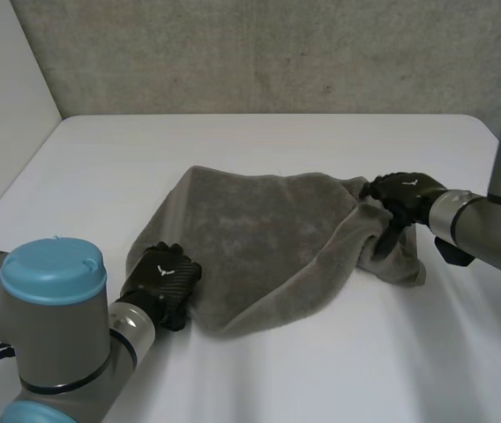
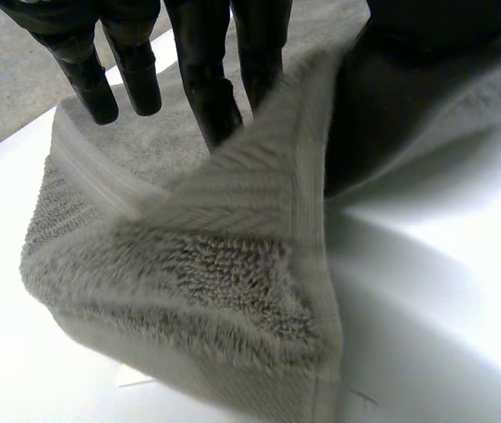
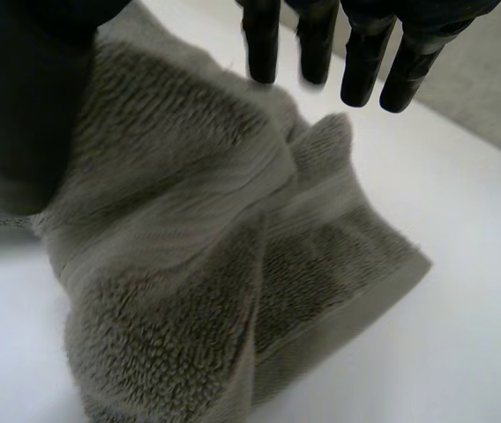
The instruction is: Fold the towel.
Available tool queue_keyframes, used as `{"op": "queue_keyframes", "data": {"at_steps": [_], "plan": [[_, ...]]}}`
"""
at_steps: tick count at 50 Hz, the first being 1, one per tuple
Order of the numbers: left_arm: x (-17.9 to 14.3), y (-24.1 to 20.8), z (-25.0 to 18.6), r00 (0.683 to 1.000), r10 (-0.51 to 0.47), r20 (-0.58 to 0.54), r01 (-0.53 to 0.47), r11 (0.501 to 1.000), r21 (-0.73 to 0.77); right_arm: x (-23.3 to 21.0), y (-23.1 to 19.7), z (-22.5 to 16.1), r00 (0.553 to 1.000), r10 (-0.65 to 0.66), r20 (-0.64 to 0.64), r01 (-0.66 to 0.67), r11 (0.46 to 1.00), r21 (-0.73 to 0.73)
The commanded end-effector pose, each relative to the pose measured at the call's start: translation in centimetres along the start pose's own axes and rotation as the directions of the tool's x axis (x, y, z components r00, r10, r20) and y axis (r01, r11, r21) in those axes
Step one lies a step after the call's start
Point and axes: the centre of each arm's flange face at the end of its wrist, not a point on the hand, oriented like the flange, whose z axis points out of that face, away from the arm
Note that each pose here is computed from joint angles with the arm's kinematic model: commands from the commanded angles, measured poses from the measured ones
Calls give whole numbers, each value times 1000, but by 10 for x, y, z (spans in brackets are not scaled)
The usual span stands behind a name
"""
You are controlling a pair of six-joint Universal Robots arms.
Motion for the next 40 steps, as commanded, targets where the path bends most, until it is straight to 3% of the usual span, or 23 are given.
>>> {"op": "queue_keyframes", "data": {"at_steps": [1,9,11,14,16,17,19,22,24,25,27,28,29,30,32,36,37,38,40], "plan": [[-6,-9,4,1000,-7,18,6,1000,26,-7,-3,20,998,-56,24,56,998,-14],[-46,-52,2,991,-53,120,32,985,167,-2,-61,-14,993,-115,-13,116,975,192],[-55,-64,-2,988,-66,140,36,978,204,-4,-79,-32,988,-151,-15,147,933,330],[-67,-87,-12,985,-81,154,34,958,286,-4,-89,-48,983,-184,-22,177,898,404],[-73,-105,-29,985,-88,151,28,932,360,-14,-102,-83,965,-260,-36,239,816,527],[-73,-105,-29,985,-88,151,28,932,361,-14,-102,-83,965,-260,-36,239,815,527],[-78,-113,-40,984,-92,152,25,918,397,-20,-93,-99,933,-353,-76,334,764,552],[-79,-112,-43,984,-92,152,25,918,395,-13,-78,-100,905,-407,-121,408,758,509],[-75,-101,-44,986,-89,140,33,932,360,-9,-46,-103,807,-558,-190,583,703,407],[-75,-101,-44,986,-89,140,33,933,360,-9,-46,-103,807,-559,-191,583,703,407],[-71,-87,-42,988,-87,126,44,948,315,-12,-11,-99,669,-713,-208,739,609,288],[-70,-87,-42,988,-87,126,44,948,315,-12,-11,-99,669,-714,-208,740,609,287],[-69,-81,-40,989,-88,121,49,955,294,-15,5,-97,593,-781,-197,802,548,239],[-69,-81,-40,989,-88,121,49,955,294,-15,5,-97,592,-782,-197,802,547,239],[-64,-68,-36,991,-87,106,58,966,251,0,29,-92,497,-849,-180,867,478,143],[-57,-56,-27,993,-83,82,65,978,200,15,26,-90,523,-827,-206,852,510,116],[-53,-50,-23,994,-81,68,67,982,176,16,17,-92,576,-787,-221,818,558,141],[-53,-50,-23,994,-81,68,67,982,176,16,17,-92,576,-787,-221,817,559,142],[-49,-44,-19,995,-79,57,69,986,154,22,-14,-99,774,-590,-230,633,729,260]]}}
